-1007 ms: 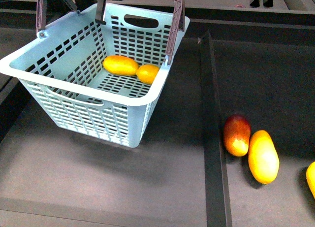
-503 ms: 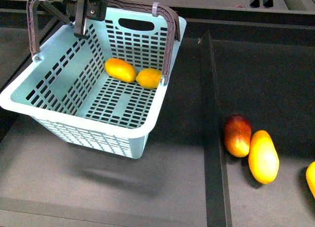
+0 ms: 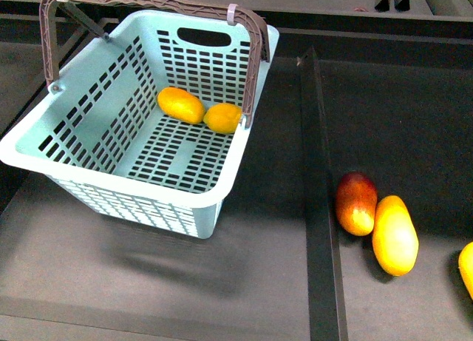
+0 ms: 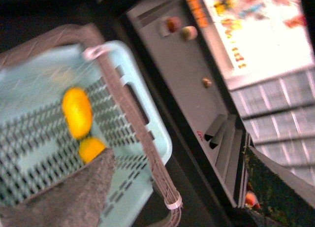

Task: Pick lemon and mango into basket

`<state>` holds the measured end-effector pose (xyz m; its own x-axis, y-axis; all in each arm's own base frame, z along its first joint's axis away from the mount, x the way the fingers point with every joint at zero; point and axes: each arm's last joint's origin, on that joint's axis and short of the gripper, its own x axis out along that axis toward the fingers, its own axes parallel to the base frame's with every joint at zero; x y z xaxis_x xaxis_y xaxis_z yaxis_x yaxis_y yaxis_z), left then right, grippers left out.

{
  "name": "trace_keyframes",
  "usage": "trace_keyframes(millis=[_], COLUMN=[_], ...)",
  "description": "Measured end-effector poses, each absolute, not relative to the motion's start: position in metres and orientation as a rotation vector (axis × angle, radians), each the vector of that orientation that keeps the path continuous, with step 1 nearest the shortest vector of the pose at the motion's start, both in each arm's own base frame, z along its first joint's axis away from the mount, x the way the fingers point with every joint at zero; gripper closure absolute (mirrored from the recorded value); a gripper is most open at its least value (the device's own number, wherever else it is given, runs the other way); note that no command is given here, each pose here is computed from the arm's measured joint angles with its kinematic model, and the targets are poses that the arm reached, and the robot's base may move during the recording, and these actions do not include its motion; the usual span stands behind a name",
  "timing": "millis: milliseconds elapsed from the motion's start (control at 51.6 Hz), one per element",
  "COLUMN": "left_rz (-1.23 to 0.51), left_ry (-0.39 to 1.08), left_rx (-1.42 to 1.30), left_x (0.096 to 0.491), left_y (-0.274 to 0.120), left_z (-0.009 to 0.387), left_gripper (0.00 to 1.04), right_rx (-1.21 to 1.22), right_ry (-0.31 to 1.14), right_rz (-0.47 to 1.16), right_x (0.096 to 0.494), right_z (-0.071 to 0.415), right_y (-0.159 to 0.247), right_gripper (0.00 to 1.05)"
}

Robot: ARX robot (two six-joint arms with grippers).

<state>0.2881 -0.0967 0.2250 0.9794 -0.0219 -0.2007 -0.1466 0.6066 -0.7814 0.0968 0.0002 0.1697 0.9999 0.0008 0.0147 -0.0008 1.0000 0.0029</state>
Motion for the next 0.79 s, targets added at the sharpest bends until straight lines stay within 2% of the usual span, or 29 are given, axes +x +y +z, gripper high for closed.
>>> trace_keyframes(millis=[97,116,136,174,232,329,794], left_rz=[-0.007,-0.006,-0.006,-0.003,-0.006,-0.012,-0.003], left_ry=[0.029,0.002,0.000,-0.007,0.000,0.012,0.010], left_rx=[-0.496,-0.373,-0.359,-0.210,-0.129,-0.042,-0.012], left_x=[0.263,0.256,0.255,0.244,0.234,0.213,0.155], left_y=[-0.073,-0.066,-0.065,-0.057,-0.050,-0.036,-0.002], left_z=[0.219,0.217,0.217,0.213,0.206,0.194,0.175], left_gripper=[0.50,0.56,0.57,0.66,0.76,1.00,1.02], right_rx=[0.003,0.003,0.003,0.003,0.003,0.003,0.003], right_ry=[-0.015,-0.015,-0.015,-0.015,-0.015,-0.015,-0.015], right_rz=[0.001,0.001,0.001,0.002,0.002,0.001,0.001], right_x=[0.097,0.097,0.097,0.097,0.097,0.097,0.097], right_z=[0.170,0.170,0.170,0.170,0.170,0.170,0.170], right_y=[0.000,0.000,0.000,0.000,0.000,0.000,0.000], right_gripper=[0.09,0.09,0.09,0.09,0.09,0.09,0.09])
